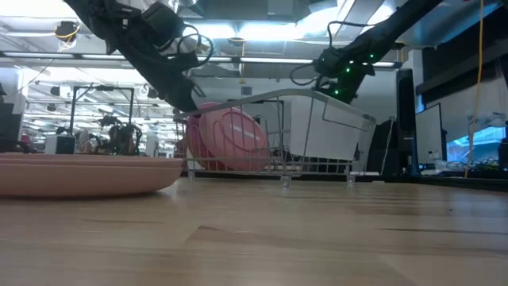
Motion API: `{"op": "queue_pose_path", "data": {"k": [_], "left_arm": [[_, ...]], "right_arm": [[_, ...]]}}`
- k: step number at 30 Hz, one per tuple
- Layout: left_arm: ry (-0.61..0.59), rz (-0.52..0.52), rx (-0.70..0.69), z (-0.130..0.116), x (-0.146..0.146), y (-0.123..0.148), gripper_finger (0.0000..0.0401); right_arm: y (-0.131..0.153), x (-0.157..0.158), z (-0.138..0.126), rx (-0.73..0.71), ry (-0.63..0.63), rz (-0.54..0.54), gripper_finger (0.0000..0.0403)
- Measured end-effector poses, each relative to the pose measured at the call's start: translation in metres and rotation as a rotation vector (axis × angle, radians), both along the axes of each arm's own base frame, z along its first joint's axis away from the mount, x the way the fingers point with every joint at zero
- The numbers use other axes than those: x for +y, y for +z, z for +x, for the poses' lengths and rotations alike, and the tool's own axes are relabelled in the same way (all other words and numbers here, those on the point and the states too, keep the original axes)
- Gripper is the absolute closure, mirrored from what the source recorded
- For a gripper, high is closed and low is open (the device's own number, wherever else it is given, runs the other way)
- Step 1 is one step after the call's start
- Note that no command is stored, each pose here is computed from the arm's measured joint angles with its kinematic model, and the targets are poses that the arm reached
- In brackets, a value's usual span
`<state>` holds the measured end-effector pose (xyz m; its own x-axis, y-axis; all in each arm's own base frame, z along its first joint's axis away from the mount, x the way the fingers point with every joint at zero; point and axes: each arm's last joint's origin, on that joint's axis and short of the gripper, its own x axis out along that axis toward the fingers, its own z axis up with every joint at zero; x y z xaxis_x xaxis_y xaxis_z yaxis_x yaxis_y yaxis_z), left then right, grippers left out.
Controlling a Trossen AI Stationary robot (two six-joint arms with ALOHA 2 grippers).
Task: Sort dishes
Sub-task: Adjust the colored plates
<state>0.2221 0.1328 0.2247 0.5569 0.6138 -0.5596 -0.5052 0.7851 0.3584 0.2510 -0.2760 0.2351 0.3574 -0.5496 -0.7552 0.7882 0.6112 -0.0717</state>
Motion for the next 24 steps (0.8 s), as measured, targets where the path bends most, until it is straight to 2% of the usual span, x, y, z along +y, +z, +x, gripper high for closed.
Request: {"op": "queue_pose_path", "data": {"k": [8, 24], "left_arm": [[-0.003, -0.017, -0.016, 0.001, 0.000, -0.001, 0.0311], [-0.030, 0.001, -0.095, 0.019, 0.009, -0.010, 0.0311]], "right_arm": [[0.001, 0.003, 0.005, -0.082, 0.090, 0.054, 0.0350], [0.004, 0.015, 0.022, -0.105, 0.175, 0.014, 0.0350]]}}
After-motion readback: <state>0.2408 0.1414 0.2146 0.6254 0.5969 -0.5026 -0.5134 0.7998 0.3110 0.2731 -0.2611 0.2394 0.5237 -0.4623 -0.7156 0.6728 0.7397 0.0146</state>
